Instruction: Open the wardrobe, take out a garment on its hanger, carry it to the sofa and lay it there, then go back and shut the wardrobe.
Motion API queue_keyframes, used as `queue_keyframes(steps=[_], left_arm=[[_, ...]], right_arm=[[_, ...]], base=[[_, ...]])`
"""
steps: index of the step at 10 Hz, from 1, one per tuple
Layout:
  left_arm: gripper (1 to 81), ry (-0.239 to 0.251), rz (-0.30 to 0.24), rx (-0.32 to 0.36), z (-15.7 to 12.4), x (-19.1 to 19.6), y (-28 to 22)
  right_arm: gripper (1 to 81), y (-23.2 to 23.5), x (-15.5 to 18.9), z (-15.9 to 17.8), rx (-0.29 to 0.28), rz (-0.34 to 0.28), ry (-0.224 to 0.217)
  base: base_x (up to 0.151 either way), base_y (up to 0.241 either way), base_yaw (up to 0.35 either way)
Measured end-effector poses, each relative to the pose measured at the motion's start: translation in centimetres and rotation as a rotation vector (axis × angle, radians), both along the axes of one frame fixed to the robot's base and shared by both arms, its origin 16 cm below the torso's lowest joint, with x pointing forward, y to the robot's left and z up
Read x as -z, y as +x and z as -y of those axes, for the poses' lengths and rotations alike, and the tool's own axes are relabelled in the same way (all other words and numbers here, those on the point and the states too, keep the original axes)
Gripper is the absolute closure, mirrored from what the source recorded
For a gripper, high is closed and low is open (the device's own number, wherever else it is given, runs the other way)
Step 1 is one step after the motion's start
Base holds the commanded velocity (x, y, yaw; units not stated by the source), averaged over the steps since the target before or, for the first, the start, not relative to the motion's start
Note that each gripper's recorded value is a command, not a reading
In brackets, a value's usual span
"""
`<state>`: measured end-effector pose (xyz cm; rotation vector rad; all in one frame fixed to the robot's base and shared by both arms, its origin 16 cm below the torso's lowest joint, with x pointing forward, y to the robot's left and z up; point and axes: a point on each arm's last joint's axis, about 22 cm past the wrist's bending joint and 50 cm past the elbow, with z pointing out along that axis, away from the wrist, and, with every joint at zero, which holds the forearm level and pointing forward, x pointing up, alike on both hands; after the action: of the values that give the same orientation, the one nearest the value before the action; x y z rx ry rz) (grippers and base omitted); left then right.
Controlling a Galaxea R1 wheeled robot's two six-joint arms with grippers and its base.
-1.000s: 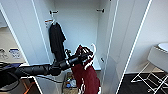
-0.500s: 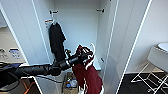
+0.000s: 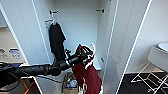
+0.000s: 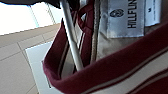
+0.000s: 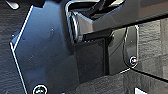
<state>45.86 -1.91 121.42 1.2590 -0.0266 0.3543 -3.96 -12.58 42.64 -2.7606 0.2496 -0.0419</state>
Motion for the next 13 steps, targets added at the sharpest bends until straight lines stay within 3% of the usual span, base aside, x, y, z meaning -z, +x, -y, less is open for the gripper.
queue_keyframes(steps=[10, 13], left_arm=[[81.1, 0.015, 0.021, -0.011, -0.8, 0.1, 0.0], [81.1, 0.043, 0.024, -0.026, -2.1, 0.5, -0.1]], right_arm=[[1.0, -1.0, 0.1, 1.4, -0.002, -0.003, -0.012], [1.0, -1.6, -0.3, 2.5, -0.007, -0.008, 0.013]], base=[[0.0, 0.0, -0.196], [0.0, 0.0, -0.207]])
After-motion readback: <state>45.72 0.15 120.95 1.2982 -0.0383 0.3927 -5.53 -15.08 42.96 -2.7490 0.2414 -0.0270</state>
